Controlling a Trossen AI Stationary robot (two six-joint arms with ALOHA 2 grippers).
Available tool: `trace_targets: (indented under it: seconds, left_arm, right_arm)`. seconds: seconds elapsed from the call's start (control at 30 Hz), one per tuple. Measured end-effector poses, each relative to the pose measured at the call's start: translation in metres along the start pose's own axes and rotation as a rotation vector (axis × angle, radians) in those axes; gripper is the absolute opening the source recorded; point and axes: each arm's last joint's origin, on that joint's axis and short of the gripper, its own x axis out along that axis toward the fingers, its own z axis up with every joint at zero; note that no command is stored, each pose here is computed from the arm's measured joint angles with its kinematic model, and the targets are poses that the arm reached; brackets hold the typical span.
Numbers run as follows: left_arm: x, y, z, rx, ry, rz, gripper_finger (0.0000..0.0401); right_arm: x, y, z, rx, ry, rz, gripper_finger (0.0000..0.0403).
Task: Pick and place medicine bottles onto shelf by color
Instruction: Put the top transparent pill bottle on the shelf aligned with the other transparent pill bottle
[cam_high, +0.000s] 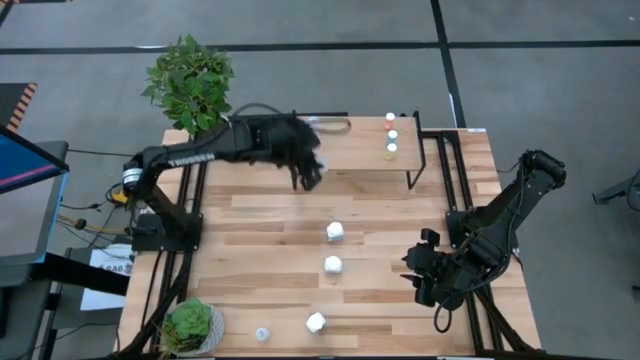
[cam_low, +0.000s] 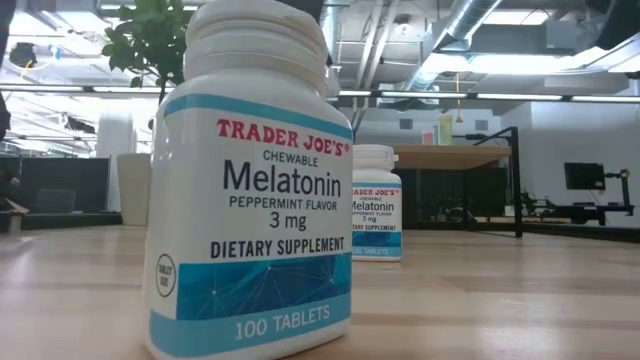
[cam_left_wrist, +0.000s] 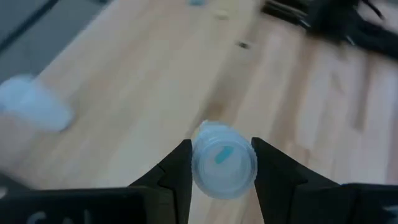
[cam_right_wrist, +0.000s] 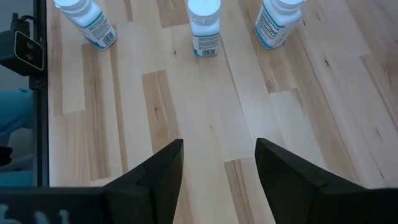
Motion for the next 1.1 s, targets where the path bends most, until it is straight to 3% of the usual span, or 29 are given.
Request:
trace_targets:
  seconds: [0.17, 0.37, 0.67, 0.97, 1.1]
  left_arm:
    - [0.002, 0.034, 0.005, -0.12, 0.0, 0.065, 0.0108]
    - [0.002, 0.048, 0.007, -0.222, -0.003, 0.071, 0.0108]
    - [0.003, 0.06, 0.008, -0.261, -0.018, 0.114, 0.0108]
    - [0.036, 0.065, 0.014, -0.228, 0.066, 0.143, 0.0108]
    - [0.025, 0.062, 0.028, -0.201, 0.081, 0.2, 0.0108]
  right_arm:
    - [0.0, 0.0, 0.0, -0.001, 0.001, -0.001, 0.0221]
    - [0.0, 0.0, 0.0, -0.002, 0.002, -0.003, 0.0221]
    - [0.0, 0.0, 0.0, -0.002, 0.002, -0.003, 0.0221]
    - [0.0, 0.0, 0.0, 0.005, 0.001, -0.002, 0.0221]
    - [0.0, 0.0, 0.0, 0.005, 0.002, -0.003, 0.0221]
